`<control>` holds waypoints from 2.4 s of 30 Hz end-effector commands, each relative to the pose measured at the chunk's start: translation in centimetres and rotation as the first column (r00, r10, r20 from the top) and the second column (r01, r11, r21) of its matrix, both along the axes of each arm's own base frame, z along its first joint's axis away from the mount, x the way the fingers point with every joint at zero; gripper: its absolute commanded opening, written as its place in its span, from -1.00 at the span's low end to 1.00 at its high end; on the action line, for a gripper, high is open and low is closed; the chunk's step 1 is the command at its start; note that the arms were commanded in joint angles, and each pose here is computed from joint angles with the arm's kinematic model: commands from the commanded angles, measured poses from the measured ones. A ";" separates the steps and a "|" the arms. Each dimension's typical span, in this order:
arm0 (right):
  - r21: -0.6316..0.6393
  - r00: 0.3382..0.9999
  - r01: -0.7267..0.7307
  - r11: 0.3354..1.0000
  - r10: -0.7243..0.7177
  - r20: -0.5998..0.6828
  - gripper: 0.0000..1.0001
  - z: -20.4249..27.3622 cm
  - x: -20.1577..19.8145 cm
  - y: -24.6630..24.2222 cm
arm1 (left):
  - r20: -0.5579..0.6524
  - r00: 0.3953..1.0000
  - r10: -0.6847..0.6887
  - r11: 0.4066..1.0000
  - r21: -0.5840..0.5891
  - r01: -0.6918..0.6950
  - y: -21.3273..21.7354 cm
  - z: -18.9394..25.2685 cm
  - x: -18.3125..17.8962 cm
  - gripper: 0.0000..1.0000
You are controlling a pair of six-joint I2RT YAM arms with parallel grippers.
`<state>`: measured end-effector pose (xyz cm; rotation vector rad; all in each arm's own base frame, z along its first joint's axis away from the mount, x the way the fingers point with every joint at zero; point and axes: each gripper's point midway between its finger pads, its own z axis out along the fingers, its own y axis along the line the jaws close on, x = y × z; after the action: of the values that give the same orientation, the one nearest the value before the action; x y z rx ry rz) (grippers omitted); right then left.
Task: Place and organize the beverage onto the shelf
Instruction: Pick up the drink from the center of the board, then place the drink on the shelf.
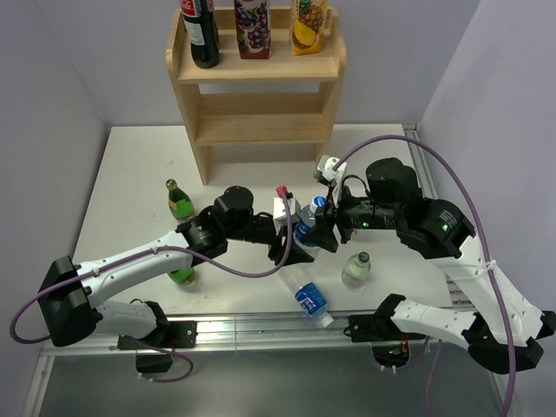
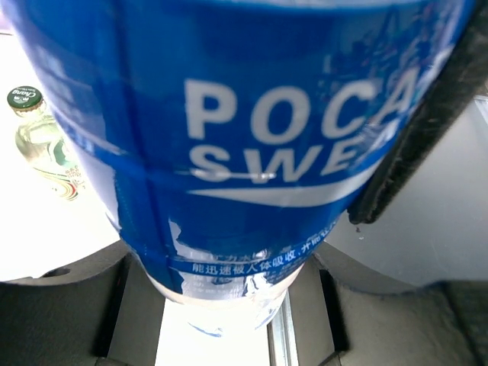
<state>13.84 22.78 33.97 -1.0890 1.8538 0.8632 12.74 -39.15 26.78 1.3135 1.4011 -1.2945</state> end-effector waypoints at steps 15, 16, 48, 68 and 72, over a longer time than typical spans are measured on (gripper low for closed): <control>0.327 0.823 0.474 0.818 -0.543 0.168 0.87 8.5 3.9 -7.3 | 0.033 0.900 0.435 0.857 -0.322 -0.402 0.8 13.1 6.6 -0.99; 0.345 0.792 0.523 0.779 -0.594 0.139 0.88 8.4 4.0 -8.2 | 0.015 0.858 0.514 0.817 -0.312 -0.484 1.0 13.2 8.3 -0.99; 0.376 0.541 0.765 0.522 -0.839 0.063 0.93 4.5 3.4 -16.4 | -0.051 0.147 0.988 0.109 -0.447 -0.888 13.5 31.9 30.1 -0.99; 0.387 0.567 0.744 0.545 -0.821 0.065 0.91 4.5 2.9 -16.2 | 0.030 0.069 0.997 0.075 -0.432 -0.899 13.8 28.9 36.3 -0.99; 0.392 0.586 0.729 0.560 -0.808 0.064 0.91 4.3 2.8 -15.8 | -0.003 0.108 0.994 0.098 -0.405 -0.909 13.7 27.6 37.6 -0.99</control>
<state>16.76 6.52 37.95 -0.0513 1.6713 0.4000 50.43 -26.92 49.34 0.1307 1.4593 -0.1859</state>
